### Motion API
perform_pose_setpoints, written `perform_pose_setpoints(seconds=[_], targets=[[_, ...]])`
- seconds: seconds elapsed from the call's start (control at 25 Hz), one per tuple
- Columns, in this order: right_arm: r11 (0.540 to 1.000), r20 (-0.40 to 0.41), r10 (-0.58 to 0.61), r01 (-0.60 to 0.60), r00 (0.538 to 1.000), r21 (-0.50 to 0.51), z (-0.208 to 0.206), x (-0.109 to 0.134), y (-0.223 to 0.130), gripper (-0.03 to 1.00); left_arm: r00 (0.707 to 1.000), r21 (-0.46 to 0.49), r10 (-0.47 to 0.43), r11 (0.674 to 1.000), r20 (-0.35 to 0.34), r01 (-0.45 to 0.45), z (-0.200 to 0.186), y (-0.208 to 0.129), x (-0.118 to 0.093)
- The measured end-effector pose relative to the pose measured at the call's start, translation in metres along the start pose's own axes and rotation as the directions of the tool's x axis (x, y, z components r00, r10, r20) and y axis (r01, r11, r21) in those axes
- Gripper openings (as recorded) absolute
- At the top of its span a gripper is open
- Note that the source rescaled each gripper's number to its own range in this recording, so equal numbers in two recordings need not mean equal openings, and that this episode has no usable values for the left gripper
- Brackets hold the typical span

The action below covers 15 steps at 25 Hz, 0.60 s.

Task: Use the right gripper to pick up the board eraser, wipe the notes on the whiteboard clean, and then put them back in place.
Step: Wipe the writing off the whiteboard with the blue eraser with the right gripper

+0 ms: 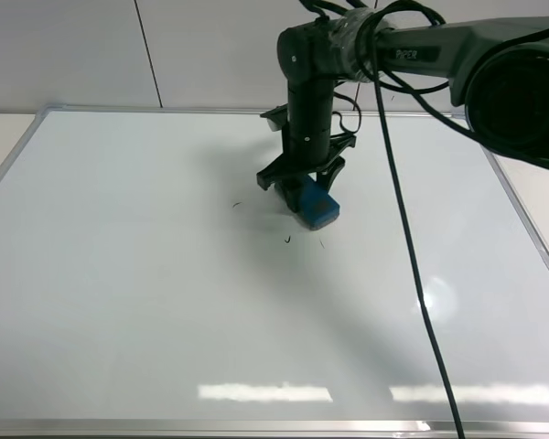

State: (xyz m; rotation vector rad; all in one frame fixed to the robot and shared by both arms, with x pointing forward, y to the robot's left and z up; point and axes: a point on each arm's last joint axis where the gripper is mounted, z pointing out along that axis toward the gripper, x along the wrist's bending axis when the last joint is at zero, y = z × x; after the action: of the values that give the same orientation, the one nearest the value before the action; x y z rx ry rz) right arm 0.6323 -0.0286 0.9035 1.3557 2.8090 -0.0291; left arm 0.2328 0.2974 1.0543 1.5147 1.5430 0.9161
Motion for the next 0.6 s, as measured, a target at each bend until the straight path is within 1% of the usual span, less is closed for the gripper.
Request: perform_pose_setpoints(seconds=[0.08, 0.2, 0.24, 0.28, 0.36, 0.44, 0.56, 0.6], targets=[[0.999, -0.014, -0.055, 0.055, 0.998, -0.002, -0.001, 0.030, 0.001, 0.01, 1.000, 0.000, 0.000, 1.000, 0.000, 0.000, 0.000, 0.000, 0.000], [0.990, -0.052, -0.144, 0.144, 0.988, -0.003, 0.000, 0.083, -0.001, 0.01, 1.000, 0.000, 0.000, 1.000, 0.000, 0.000, 0.000, 0.000, 0.000], [0.982, -0.072, -0.191, 0.191, 0.979, -0.004, -0.001, 0.111, -0.005, 0.01, 1.000, 0.000, 0.000, 1.000, 0.000, 0.000, 0.000, 0.000, 0.000], [0.977, -0.083, -0.212, 0.212, 0.974, -0.005, -0.001, 0.124, -0.008, 0.01, 1.000, 0.000, 0.000, 1.000, 0.000, 0.000, 0.000, 0.000, 0.000], [0.972, -0.105, -0.232, 0.233, 0.967, -0.003, -0.001, 0.143, -0.012, 0.01, 1.000, 0.000, 0.000, 1.000, 0.000, 0.000, 0.000, 0.000, 0.000], [0.970, -0.108, -0.243, 0.244, 0.964, 0.003, 0.000, 0.154, -0.017, 0.01, 1.000, 0.000, 0.000, 1.000, 0.000, 0.000, 0.000, 0.000, 0.000], [0.973, -0.117, -0.228, 0.231, 0.967, 0.015, -0.001, 0.156, -0.028, 0.01, 1.000, 0.000, 0.000, 1.000, 0.000, 0.000, 0.000, 0.000, 0.000], [0.973, -0.116, -0.221, 0.226, 0.968, 0.036, 0.001, 0.154, -0.034, 0.01, 1.000, 0.000, 0.000, 1.000, 0.000, 0.000, 0.000, 0.000, 0.000]])
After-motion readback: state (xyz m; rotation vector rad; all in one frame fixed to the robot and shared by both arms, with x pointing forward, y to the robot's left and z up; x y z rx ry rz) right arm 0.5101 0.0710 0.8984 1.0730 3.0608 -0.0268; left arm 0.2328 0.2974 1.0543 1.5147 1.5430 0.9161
